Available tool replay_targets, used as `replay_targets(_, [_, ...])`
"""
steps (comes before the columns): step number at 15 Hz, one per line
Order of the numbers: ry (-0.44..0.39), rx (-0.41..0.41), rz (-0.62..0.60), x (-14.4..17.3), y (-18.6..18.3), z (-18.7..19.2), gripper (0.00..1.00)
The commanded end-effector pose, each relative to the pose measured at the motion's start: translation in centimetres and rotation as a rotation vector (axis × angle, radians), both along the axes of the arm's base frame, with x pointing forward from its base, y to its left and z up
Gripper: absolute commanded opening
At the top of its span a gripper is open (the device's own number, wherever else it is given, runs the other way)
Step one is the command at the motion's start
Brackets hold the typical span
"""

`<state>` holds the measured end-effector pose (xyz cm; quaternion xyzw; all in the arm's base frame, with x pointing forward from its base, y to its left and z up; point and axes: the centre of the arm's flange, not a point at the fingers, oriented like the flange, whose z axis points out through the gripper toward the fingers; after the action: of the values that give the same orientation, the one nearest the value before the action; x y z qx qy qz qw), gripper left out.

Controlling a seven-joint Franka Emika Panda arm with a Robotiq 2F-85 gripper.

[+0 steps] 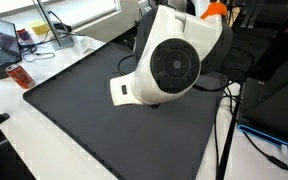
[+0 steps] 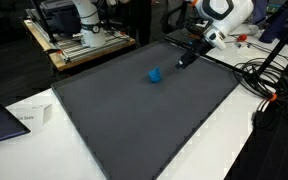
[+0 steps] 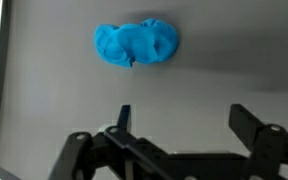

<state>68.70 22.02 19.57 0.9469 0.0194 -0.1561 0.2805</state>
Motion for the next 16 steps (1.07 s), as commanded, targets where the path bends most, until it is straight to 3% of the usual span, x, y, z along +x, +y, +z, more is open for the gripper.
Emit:
replay_targets(1, [-0.035,-0.030,0.000,-5.0,-1.2,1.7,1.00])
replay_targets(6, [-0.096,0.020,0.060,-7.9,-0.4,2.1,1.00])
replay_targets(16, [-0.290,-0.192,0.141,-15.0,1.4,0.1,1.00])
